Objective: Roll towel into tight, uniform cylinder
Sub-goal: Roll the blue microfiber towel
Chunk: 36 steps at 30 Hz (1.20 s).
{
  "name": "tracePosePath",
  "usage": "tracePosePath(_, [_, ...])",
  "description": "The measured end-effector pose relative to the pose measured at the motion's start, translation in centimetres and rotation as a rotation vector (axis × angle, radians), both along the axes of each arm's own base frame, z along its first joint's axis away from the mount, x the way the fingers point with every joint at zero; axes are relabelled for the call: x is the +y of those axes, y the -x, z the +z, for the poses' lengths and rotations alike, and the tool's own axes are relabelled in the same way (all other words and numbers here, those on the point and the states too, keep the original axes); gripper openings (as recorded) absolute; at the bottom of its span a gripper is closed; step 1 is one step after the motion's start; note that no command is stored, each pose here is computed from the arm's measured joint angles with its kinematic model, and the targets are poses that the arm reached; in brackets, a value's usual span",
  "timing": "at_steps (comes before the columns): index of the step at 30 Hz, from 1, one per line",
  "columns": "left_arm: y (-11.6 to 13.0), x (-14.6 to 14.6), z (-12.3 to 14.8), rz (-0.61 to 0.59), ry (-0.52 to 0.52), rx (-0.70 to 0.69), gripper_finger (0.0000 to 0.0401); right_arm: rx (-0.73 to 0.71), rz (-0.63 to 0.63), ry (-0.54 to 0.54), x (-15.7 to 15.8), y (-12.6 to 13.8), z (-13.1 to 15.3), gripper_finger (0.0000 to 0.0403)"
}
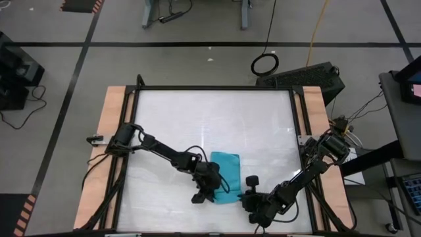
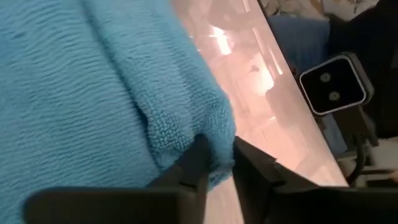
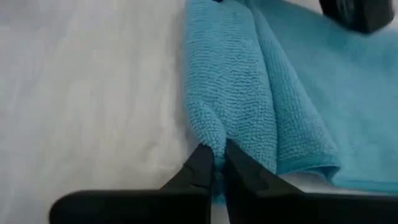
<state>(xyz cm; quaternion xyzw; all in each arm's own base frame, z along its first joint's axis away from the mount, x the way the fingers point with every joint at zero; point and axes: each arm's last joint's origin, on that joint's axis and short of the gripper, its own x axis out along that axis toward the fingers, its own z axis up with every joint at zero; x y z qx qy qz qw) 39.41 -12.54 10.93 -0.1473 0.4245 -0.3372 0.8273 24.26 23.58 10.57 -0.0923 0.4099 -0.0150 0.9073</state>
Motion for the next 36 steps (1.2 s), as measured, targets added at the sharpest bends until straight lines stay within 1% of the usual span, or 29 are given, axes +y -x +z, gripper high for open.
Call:
tracePosePath(5, [0.4, -1.2, 0.4, -0.019, -0.048, -0.038, 0.0142, 0.034, -0.021, -0.111, -0.5, -0.6, 0.8, 0.0013])
tracePosePath(8, [0.9, -1.9, 1.1, -0.009, -0.102, -0.049, 0.0167, 0.057, -0.013, -0.167, -0.9, -0.9, 1.5, 0.0008])
tracePosePath(12, [1.9, -2.5, 3.0, 0.003, -0.225, -0.094, 0.0172, 0.091, -0.006, -0.237, -1.6, -1.4, 2.2, 0.0006])
tracePosePath(16, [3.1, -3.6, 5.2, 0.026, -0.398, -0.185, 0.0173, 0.129, -0.014, -0.317, -2.4, -2.1, 2.7, 0.0005])
tracePosePath(19, [4.2, -4.9, 6.2, 0.031, -0.529, -0.261, 0.0173, 0.147, -0.018, -0.374, -3.0, -2.6, 3.0, 0.0005])
tracePosePath(25, [5.9, -8.1, 6.3, -0.014, -0.758, -0.405, 0.0173, 0.159, 0.001, -0.490, -4.0, -3.9, 3.4, 0.0005])
tracePosePath(27, [6.3, -8.9, 6.1, -0.022, -0.818, -0.437, 0.0173, 0.155, 0.007, -0.518, -4.3, -4.4, 3.5, 0.0005])
tracePosePath(29, [6.6, -9.4, 6.0, -0.023, -0.849, -0.445, 0.0173, 0.151, 0.012, -0.537, -4.6, -4.7, 3.6, 0.0004])
tracePosePath(31, [6.6, -9.6, 6.0, -0.016, -0.837, -0.461, 0.0176, 0.144, 0.014, -0.555, -4.8, -4.9, 3.7, 0.0004])
tracePosePath(36, [6.7, -10.0, 5.5, -0.021, -0.858, -0.462, 0.0198, 0.154, -0.015, -0.592, -5.2, -5.2, 3.7, 0.0004])
